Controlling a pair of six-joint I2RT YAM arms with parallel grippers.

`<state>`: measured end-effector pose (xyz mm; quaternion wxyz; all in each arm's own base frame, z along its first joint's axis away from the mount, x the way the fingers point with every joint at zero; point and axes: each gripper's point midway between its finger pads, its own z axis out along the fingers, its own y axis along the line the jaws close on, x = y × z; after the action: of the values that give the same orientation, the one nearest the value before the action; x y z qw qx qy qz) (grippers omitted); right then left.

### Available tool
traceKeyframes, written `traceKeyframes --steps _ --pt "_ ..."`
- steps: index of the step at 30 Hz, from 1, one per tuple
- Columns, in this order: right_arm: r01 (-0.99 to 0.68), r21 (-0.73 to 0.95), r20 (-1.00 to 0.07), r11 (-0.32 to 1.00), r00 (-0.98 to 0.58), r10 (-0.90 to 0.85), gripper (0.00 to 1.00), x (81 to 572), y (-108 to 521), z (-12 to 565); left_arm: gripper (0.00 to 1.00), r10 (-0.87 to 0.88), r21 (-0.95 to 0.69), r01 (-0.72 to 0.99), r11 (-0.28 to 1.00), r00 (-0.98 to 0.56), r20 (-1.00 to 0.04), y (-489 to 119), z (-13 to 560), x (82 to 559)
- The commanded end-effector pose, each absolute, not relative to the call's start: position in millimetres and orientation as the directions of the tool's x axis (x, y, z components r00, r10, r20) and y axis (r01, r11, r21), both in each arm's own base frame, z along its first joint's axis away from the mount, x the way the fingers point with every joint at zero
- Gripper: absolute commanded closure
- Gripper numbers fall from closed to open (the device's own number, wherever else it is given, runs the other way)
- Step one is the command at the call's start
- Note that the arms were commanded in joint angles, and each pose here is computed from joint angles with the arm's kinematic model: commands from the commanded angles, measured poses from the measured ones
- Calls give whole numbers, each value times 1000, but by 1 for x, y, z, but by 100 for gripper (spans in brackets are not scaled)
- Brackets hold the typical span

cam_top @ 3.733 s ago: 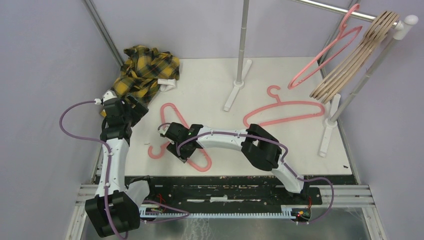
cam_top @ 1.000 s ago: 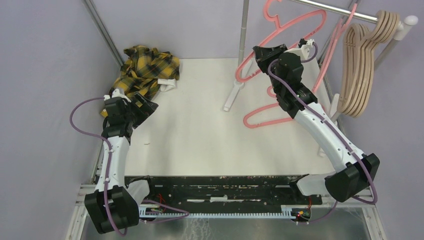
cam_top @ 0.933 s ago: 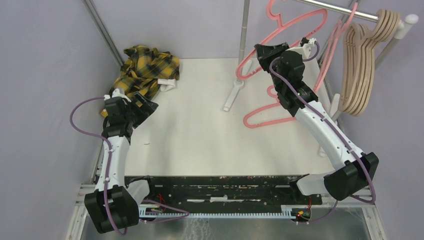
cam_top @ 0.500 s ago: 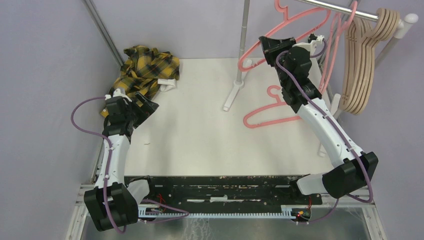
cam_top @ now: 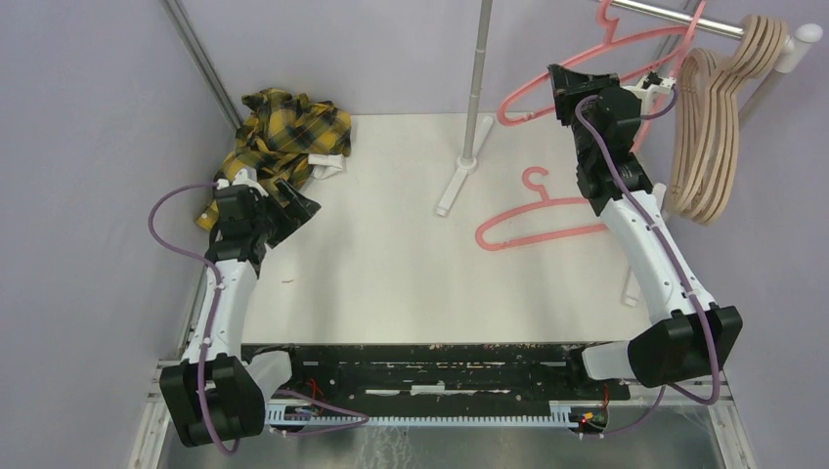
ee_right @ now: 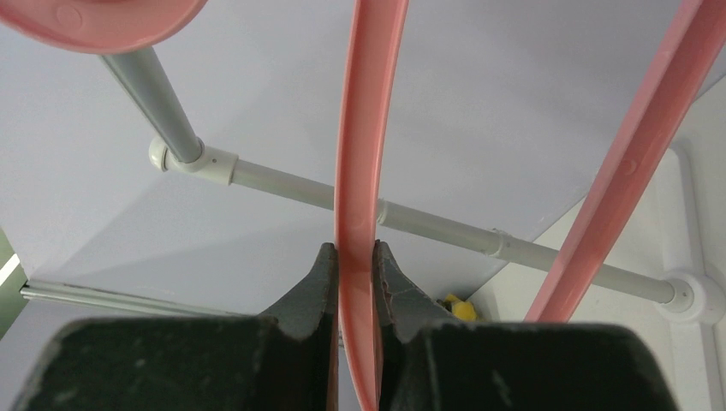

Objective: Organize the hangers

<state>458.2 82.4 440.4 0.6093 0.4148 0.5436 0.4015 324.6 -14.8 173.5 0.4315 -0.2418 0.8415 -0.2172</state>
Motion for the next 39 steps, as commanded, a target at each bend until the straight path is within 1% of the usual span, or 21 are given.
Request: traceKeyframes --steps 1,5,7,12,14,17,19,24,28,31,35,39 --pt "-63 953 -286 295 126 950 96 440 64 455 2 -504 -544 -89 834 -521 -688 -36 196 336" --pt "-58 948 -308 314 96 947 88 431 67 454 2 -439 -521 -25 853 -574 -691 -64 193 338" --pt "-52 945 -319 323 77 945 80 426 69 454 2 -405 -513 12 858 -599 -691 -77 191 337" --pt "-18 933 -359 361 60 931 50 400 66 456 2 -309 -489 116 865 -644 -700 -116 193 337" --pt "-14 928 -369 371 70 927 44 390 62 457 2 -274 -465 135 875 -654 -705 -128 193 338" --pt "-36 921 -385 388 65 921 37 377 62 464 2 -253 -462 154 873 -666 -702 -142 191 339" --pt "-64 913 -403 404 32 915 35 370 69 470 1 -240 -462 177 869 -665 -707 -152 191 341" --pt "-131 897 -430 423 -29 902 33 349 81 482 1 -172 -435 281 855 -639 -750 -184 199 347" --pt "-144 877 -467 457 -44 883 32 332 82 481 1 -76 -397 389 831 -628 -774 -226 201 353" --pt "-161 858 -505 488 -88 859 31 323 90 479 1 9 -366 464 806 -628 -778 -260 197 355" --pt "-151 819 -571 553 -120 812 31 314 93 468 1 95 -328 521 788 -630 -771 -296 187 363" --pt "-83 783 -622 616 -125 773 31 305 84 440 1 176 -294 590 752 -610 -773 -333 175 365"
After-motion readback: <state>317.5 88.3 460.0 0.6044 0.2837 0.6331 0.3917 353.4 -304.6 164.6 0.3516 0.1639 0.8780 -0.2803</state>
